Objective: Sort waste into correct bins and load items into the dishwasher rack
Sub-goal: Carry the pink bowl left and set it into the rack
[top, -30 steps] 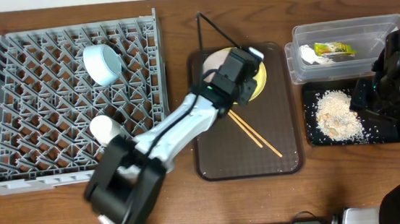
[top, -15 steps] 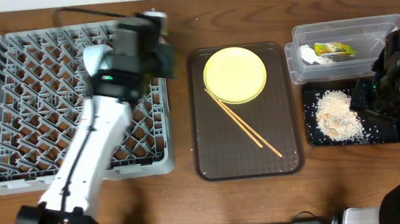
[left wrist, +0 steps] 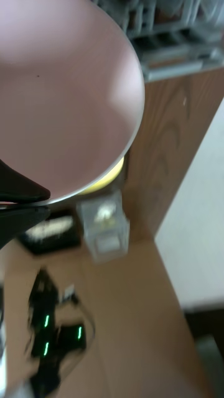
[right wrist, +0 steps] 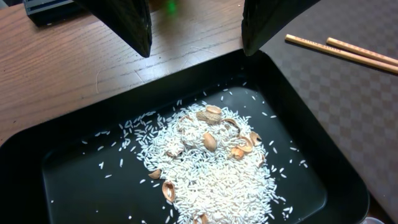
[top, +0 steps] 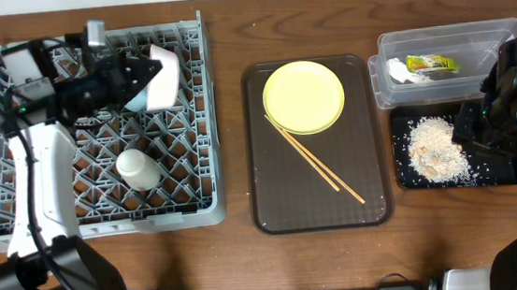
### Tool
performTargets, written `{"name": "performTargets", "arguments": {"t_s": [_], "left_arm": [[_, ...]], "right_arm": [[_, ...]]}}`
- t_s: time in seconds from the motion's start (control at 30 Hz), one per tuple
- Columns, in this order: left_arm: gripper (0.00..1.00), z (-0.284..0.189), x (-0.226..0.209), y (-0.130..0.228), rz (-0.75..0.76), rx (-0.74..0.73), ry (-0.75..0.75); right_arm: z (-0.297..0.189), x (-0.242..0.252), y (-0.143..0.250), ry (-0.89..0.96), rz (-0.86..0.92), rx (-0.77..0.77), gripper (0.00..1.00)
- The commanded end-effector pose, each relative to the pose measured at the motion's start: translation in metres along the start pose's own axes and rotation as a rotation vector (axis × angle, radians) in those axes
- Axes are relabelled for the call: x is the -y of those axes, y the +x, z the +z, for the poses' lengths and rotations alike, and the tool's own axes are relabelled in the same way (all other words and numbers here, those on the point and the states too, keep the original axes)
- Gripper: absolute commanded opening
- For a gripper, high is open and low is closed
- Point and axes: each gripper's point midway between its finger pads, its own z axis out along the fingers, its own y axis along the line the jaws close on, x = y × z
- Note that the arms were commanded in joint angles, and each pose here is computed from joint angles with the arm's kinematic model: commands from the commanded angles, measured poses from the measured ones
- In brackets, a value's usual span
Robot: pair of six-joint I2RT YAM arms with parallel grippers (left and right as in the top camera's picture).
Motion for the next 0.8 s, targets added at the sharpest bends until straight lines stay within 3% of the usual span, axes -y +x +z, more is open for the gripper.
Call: {"name": "performTargets", "arguments": {"t_s": [0.0,0.2,0.4,0.77], "left_arm": [[0.06,-0.007,0.026,0.007,-0.050,-0.064,0.212],[0.06,-0.005,0.020,0.007,-0.064,-0.070,0.219],[0.06,-0.014,0.010,0.008,-0.241,-0.064,0.185],[0.06,-0.007,-0.054,0.016,-0.461,-0.073,0.099]], "right_arm": [[-0.007,0.002,-0.002,-0.006,0.001,0.025,0.45],[-0.007,0.002,-0.002,-0.006,0.001,0.023,0.45],[-0.007,0.002,-0.001,-0.005,-0.002,0.023,0.45],[-0.007,0.002,-0.001,-0.005,-0.002,0.021,0.45]]}}
